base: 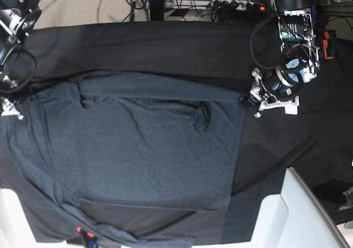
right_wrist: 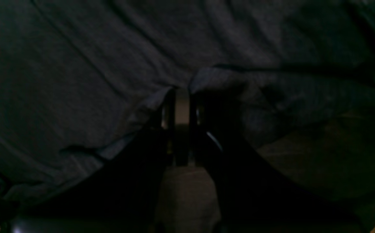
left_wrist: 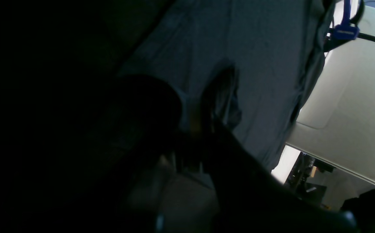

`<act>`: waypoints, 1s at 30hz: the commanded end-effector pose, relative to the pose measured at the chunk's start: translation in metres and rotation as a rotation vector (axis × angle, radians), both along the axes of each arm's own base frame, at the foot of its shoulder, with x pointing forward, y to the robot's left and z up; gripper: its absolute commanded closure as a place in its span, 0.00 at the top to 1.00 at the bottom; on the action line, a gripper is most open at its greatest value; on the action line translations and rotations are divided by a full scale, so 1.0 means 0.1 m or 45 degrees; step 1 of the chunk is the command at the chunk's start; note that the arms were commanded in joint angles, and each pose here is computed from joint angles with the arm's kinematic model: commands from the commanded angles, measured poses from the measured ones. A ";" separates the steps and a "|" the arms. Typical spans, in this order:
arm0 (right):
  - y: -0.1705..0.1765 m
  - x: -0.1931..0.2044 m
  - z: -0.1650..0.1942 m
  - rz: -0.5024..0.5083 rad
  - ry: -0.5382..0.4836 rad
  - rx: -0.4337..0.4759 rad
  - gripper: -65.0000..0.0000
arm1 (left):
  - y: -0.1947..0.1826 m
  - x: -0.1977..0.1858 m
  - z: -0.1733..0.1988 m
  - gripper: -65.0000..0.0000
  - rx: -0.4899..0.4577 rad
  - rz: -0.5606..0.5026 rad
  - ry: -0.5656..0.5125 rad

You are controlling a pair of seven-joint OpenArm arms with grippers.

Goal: Fold the T-shirt properly
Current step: 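Hold the collar edge with the left gripper, smoothing the shirt flat, then move the right gripper inward along the collar edge and grasp it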

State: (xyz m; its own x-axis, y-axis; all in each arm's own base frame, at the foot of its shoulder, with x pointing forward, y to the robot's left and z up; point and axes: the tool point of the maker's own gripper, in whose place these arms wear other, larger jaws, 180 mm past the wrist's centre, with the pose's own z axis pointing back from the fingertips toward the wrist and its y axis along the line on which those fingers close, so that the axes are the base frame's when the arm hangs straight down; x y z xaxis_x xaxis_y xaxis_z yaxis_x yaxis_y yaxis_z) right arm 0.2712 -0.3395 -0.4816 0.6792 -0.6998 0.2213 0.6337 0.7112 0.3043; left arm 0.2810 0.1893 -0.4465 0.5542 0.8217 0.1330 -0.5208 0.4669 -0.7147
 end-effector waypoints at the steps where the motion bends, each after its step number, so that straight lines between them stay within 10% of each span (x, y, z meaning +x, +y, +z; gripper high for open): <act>1: -0.16 0.11 0.15 -0.010 -0.047 -0.046 0.00 | 0.03 0.09 0.10 0.00 -0.001 0.001 -0.047; 12: -0.16 0.12 0.16 -0.003 -0.054 -0.052 0.00 | 0.03 0.09 0.02 0.00 -0.017 0.009 -0.019; 21: -0.01 0.24 0.33 0.214 -0.230 -0.139 0.57 | 0.02 0.11 0.04 0.00 -0.020 0.008 -0.024; 30: 0.63 -0.42 0.60 0.414 -0.215 -0.251 0.56 | 0.02 0.11 0.05 0.00 -0.015 0.006 -0.027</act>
State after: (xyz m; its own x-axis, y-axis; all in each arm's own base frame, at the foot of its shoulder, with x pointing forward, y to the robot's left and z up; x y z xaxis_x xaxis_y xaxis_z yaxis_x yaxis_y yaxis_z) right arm 0.2184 -0.2679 -0.4333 0.8201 -0.3978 0.4113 0.3274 0.9157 0.2328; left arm 0.2800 0.1875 -0.4551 0.5548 0.8251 0.1073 -0.5404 0.4554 -0.7075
